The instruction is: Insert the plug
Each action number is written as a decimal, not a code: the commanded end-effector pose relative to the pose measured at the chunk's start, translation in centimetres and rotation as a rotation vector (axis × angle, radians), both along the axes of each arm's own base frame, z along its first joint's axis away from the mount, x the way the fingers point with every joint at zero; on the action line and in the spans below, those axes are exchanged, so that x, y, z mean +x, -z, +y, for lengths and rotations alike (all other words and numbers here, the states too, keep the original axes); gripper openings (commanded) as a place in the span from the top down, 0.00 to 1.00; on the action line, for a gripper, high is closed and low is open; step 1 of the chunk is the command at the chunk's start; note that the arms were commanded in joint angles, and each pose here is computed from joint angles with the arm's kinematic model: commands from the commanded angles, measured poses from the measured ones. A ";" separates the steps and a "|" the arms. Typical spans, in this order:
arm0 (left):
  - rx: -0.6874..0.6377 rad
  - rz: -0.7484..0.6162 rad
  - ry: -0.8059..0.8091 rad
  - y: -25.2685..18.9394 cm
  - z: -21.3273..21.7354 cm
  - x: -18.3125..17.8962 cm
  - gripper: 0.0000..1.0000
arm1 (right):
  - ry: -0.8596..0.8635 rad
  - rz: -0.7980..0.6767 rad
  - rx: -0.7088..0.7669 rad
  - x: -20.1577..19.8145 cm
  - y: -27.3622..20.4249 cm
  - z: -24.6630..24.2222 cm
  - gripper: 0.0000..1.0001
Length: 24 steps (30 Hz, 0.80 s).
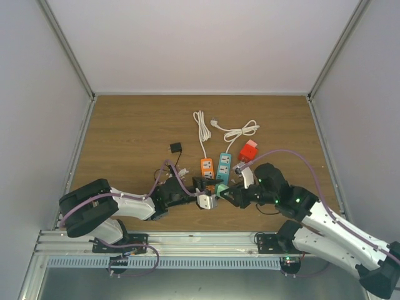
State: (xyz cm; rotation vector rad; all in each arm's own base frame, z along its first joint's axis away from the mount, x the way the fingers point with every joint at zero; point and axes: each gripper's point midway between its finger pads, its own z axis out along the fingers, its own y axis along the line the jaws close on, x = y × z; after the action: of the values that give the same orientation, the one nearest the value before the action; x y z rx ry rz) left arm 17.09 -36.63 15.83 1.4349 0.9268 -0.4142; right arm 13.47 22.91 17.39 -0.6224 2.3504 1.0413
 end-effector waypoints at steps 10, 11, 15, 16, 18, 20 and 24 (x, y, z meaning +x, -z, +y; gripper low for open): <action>-0.265 0.049 -0.121 -6.1 -0.6 2.6 0.72 | 0.196 -0.159 0.205 3.1 -1.6 -0.2 0.69; -0.265 0.053 -0.131 -6.1 -0.6 2.9 0.72 | 0.206 -0.170 0.210 3.3 -1.6 -0.3 0.70; -0.282 0.060 -0.162 -6.2 -0.6 3.5 0.71 | 0.222 -0.189 0.237 3.5 -2.0 -0.3 0.74; -0.283 0.062 -0.163 -6.1 -0.6 3.5 0.71 | 0.230 -0.195 0.239 3.6 -2.0 -0.4 0.76; -0.284 0.065 -0.155 -6.1 -0.7 3.4 0.71 | 0.243 -0.210 0.235 3.9 -2.1 -0.6 0.87; -0.284 0.071 -0.154 -6.0 -0.7 3.4 0.68 | 0.260 -0.227 0.225 4.1 -2.3 -0.8 0.99; -0.314 0.083 -0.208 -6.0 -0.1 4.3 0.31 | 0.317 -0.236 0.104 5.2 -2.2 -2.0 1.00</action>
State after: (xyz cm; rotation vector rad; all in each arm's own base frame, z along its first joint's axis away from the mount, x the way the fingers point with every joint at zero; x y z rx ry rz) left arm 20.18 -37.11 17.42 1.2186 1.0827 -0.4436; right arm 16.74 22.39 18.74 -0.3816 2.0684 1.0493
